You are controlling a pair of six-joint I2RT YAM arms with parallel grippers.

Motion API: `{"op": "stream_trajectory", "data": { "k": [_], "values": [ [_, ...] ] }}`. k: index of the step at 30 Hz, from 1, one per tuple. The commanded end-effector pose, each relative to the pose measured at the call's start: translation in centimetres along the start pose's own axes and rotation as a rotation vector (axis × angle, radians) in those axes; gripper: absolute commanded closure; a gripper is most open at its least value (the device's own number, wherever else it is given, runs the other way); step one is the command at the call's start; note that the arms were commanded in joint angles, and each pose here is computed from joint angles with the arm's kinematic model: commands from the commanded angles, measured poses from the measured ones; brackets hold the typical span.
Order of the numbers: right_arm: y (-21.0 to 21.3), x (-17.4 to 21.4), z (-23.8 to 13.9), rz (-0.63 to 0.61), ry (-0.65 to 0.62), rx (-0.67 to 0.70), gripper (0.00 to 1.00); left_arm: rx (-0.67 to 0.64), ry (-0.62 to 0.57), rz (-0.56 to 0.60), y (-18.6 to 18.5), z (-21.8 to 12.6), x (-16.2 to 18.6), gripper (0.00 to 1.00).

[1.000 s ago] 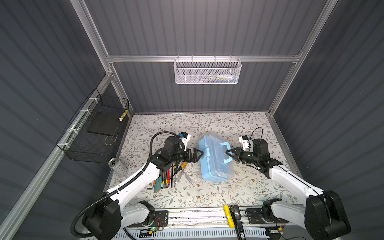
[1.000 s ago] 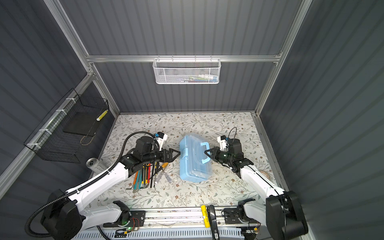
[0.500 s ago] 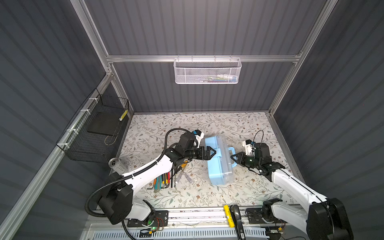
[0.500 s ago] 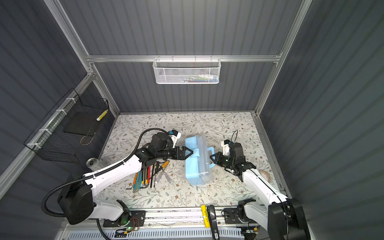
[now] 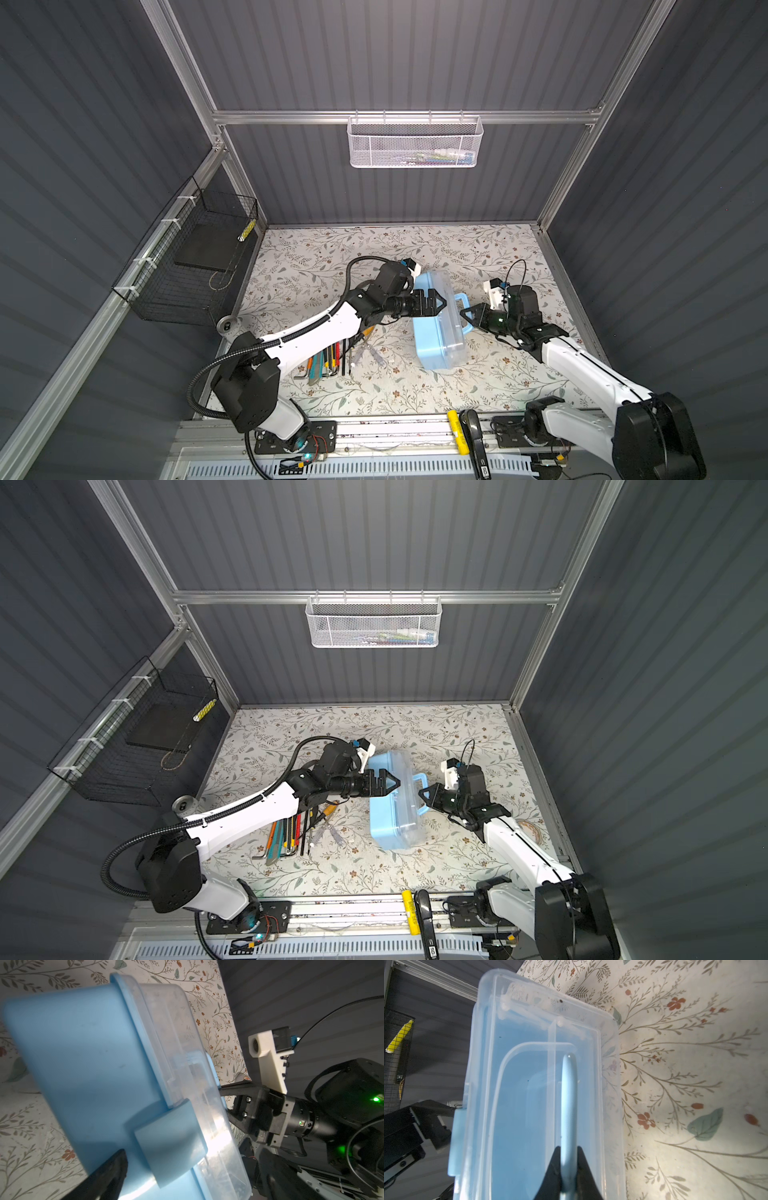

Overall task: Pack the tool kit
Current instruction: 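Hold box handle with right gripper while left gripper grips box's near end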

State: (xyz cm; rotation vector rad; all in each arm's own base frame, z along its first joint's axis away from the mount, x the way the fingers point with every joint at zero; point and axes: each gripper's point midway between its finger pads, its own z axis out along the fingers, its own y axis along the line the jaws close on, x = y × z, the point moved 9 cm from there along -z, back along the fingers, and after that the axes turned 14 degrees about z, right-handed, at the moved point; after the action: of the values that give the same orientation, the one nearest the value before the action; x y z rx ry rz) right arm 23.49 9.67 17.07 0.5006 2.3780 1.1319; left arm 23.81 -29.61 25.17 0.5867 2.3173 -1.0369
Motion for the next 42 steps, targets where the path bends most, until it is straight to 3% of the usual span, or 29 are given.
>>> {"op": "stream_trajectory", "data": {
  "k": [1, 12, 19, 25, 30, 34, 42],
  "values": [
    [-0.3, 0.0, 0.2, -0.045, -0.022, 0.01, 1.0, -0.017, 0.056, -0.028, 0.2, 0.5, 0.6, 0.0],
    [-0.2, 0.2, -0.1, -0.067, -0.044, 0.025, 1.0, 0.018, 0.105, -0.028, 0.1, 2.2, 1.4, 0.01],
    [0.8, 0.2, 0.3, -0.109, -0.048, 0.033, 1.0, 0.115, 0.159, -0.007, -1.2, 3.5, 2.3, 0.01],
    [2.0, 0.8, 1.0, -0.204, -0.088, 0.101, 1.0, 0.248, 0.139, 0.082, -2.9, 5.1, 3.5, 0.0],
    [2.9, 1.0, 1.0, -0.248, -0.102, 0.128, 1.0, 0.321, 0.11, 0.079, -3.5, 5.5, 3.9, 0.0],
    [3.3, 0.8, 0.5, -0.251, -0.136, 0.126, 1.0, 0.248, 0.103, 0.129, -3.6, 4.2, 3.4, 0.0],
    [5.3, 0.0, -1.7, -0.233, -0.224, 0.099, 1.0, -0.087, 0.038, 0.268, -2.0, -1.0, 2.1, 0.01]
  ]
}}
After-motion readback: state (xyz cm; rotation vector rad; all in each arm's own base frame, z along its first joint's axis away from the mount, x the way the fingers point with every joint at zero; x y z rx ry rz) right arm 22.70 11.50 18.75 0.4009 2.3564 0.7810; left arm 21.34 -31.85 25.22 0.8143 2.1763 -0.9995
